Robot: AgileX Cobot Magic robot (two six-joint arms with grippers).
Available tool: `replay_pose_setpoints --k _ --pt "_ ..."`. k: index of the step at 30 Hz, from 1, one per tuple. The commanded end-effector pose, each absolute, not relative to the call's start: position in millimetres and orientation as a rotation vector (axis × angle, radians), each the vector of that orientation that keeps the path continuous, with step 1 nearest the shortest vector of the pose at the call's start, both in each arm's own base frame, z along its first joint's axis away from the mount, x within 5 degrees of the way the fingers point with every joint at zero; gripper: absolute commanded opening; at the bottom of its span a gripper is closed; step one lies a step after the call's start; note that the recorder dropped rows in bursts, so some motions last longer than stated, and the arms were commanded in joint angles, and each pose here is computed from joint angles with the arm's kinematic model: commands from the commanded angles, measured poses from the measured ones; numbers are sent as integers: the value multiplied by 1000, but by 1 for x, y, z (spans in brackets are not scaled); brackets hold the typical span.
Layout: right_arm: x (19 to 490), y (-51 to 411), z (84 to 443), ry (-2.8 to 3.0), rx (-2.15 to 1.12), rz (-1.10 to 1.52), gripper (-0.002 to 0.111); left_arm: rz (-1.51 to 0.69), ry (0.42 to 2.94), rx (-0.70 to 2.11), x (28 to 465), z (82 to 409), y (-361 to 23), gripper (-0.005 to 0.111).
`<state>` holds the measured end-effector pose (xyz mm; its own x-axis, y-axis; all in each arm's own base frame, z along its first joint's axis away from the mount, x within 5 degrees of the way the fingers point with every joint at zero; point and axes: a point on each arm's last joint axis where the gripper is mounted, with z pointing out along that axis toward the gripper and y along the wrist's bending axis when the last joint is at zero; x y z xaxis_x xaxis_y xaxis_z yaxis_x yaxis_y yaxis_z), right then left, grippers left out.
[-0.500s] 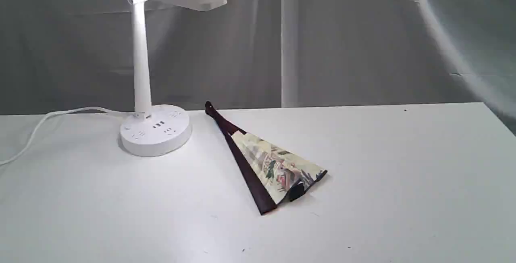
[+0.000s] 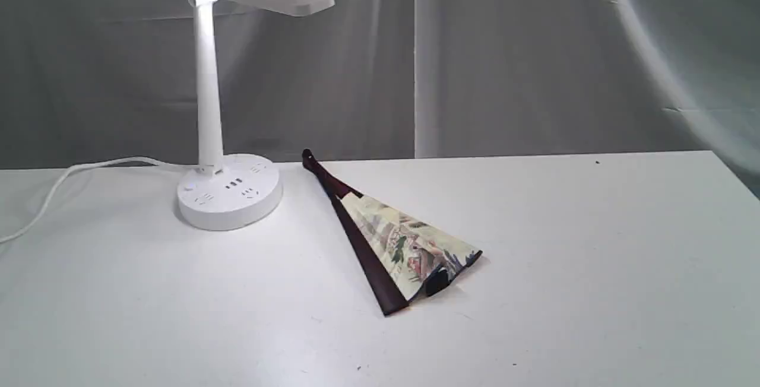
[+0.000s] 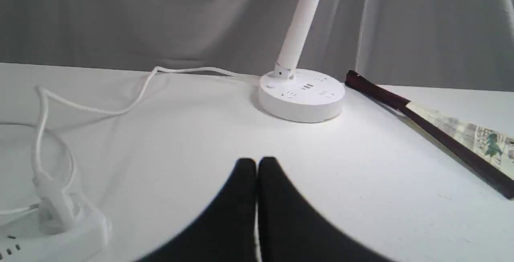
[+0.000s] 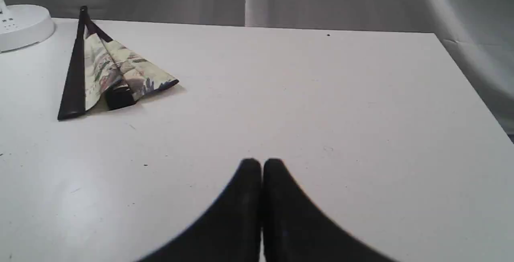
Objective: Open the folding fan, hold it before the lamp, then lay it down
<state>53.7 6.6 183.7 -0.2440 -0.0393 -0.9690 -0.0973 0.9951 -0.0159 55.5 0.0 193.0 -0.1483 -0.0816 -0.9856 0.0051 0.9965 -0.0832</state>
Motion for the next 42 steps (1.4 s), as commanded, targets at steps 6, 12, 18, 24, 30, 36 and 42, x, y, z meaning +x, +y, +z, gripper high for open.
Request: replay_pose_setpoints --k 6,12,18,24,30,36,42 --pt "54 7 184 1804 -105 51 0 -80 1714 -52 56 192 0 0" --pt "54 6 185 1793 -105 48 0 -80 1714 -52 56 192 0 0" --pt "56 5 194 1695 -88 40 0 -80 1714 -52 56 192 0 0" --pt "56 4 205 1577 -30 73 0 -80 1714 -52 56 192 0 0" --pt "56 3 213 1483 203 305 0 -80 1714 -52 56 192 0 0" --pt "54 -2 228 1338 235 291 0 -80 1714 -52 56 192 0 0" --pt "42 2 271 1309 184 329 0 -80 1714 -52 56 192 0 0"
